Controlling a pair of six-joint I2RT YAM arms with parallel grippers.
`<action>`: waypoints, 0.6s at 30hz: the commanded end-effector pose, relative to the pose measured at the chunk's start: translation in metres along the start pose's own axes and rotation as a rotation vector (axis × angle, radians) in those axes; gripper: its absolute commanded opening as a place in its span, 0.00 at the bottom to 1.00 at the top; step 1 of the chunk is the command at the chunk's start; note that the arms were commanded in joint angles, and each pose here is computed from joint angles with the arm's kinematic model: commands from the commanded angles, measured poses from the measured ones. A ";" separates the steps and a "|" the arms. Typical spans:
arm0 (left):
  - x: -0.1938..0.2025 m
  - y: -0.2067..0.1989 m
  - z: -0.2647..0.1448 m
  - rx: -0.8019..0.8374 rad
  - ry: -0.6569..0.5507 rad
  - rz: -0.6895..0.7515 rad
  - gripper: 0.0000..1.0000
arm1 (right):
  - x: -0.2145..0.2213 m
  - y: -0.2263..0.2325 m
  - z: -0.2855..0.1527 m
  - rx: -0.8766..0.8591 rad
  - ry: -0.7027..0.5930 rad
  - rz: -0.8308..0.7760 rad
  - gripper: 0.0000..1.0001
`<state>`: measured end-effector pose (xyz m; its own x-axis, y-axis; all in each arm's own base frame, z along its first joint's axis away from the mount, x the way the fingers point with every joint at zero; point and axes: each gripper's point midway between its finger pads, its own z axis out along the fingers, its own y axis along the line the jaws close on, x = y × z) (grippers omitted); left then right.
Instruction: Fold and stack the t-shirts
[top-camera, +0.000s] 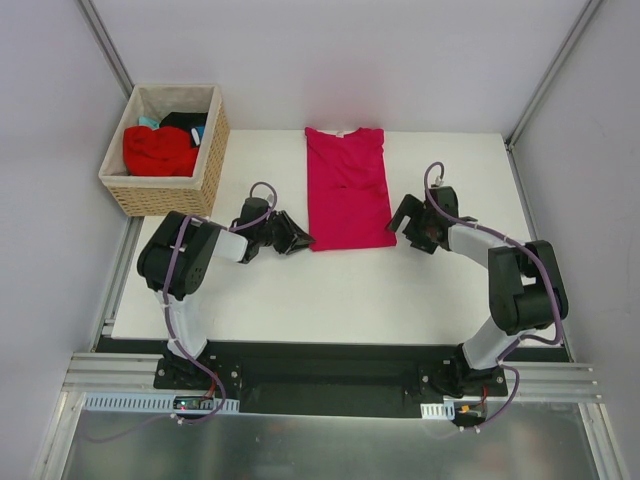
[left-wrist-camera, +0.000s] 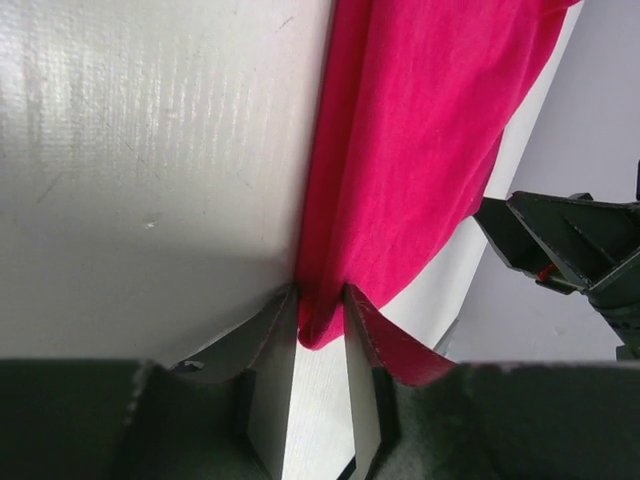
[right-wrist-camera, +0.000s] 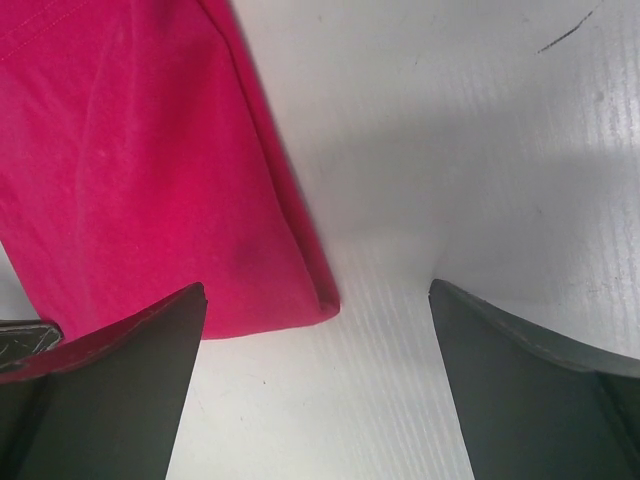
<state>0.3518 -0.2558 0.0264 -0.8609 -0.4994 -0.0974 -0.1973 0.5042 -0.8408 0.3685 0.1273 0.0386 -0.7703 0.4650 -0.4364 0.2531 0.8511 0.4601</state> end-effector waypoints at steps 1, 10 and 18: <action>0.001 0.008 0.005 -0.025 0.007 -0.002 0.22 | 0.001 0.001 0.004 -0.007 0.015 0.016 0.98; 0.004 0.012 0.004 -0.034 0.015 -0.005 0.06 | 0.003 0.003 0.012 -0.022 0.025 0.028 0.96; 0.004 0.011 0.005 -0.032 0.018 -0.002 0.00 | 0.013 0.008 0.017 -0.040 0.051 0.033 0.95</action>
<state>0.3514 -0.2556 0.0216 -0.8606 -0.5025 -0.0832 -0.2145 0.5056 -0.8357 0.3813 0.1372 0.0402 -0.7579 0.4802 -0.4415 0.2286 0.8295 0.5096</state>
